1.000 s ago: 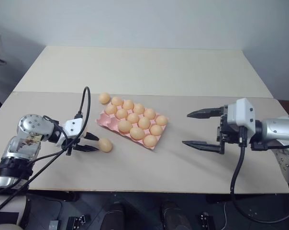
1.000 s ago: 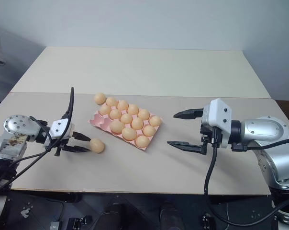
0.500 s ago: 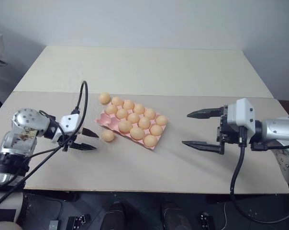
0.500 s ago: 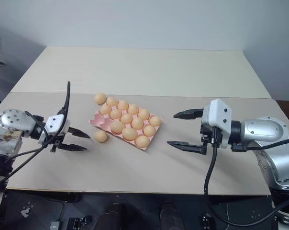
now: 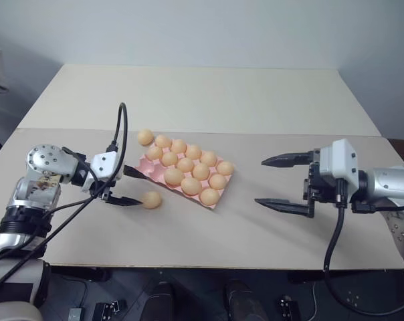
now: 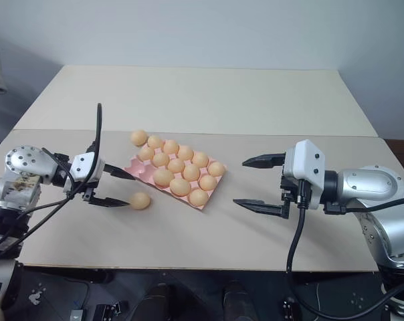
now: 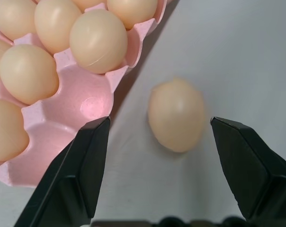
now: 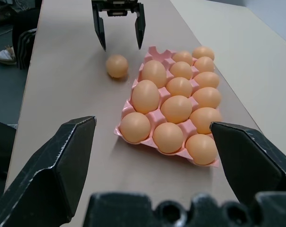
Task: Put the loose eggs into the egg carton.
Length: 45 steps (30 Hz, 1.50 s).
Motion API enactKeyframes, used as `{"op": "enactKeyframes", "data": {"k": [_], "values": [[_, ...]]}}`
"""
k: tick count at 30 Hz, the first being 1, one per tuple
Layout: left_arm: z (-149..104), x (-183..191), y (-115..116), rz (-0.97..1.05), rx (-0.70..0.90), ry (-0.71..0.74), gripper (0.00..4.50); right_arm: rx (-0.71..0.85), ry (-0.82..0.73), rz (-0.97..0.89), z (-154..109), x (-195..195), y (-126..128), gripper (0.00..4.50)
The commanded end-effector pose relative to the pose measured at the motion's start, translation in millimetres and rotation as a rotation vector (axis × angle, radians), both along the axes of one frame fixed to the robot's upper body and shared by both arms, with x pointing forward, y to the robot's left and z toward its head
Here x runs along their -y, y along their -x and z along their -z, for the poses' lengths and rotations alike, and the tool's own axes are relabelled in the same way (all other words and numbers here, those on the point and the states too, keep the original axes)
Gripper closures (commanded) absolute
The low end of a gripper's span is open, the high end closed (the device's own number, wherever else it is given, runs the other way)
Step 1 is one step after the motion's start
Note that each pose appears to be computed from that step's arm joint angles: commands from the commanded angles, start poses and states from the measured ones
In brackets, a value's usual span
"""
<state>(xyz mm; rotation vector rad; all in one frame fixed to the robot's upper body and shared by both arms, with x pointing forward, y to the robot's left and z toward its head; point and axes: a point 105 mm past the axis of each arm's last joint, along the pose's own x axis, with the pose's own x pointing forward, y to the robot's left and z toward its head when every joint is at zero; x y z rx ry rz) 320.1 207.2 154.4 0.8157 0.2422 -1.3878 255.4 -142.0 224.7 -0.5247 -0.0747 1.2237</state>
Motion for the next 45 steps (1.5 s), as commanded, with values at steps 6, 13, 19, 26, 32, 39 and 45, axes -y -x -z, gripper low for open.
{"op": "enactKeyframes", "data": {"k": [6, 13, 19, 26, 32, 39, 45], "values": [[9, 16, 7, 0.036, -0.018, -0.005, 0.86, 0.052, 0.001, 0.003, -12, 1, 4, 0.0], [15, 29, 8, 0.048, -0.027, 0.017, 0.86, 0.05, 0.005, 0.006, -10, 0, 4, 0.0], [21, 28, 8, 0.052, -0.032, -0.03, 1.41, 0.054, 0.002, 0.018, -11, 1, 3, 0.0], [17, 25, 4, 0.028, -0.018, -0.02, 2.51, 0.063, -0.017, 0.026, -14, 1, 2, 0.0], [-14, 19, 8, 0.023, -0.042, 0.114, 2.51, 0.059, -0.012, 0.017, -14, 2, 2, 0.0], [-52, -3, -12, -0.126, 0.032, 0.233, 2.51, 0.053, 0.0, -0.023, -16, 3, 5, 0.0], [-43, 10, -44, -0.239, 0.118, 0.216, 2.51, 0.066, 0.002, -0.034, -19, 2, 3, 0.0]]}}
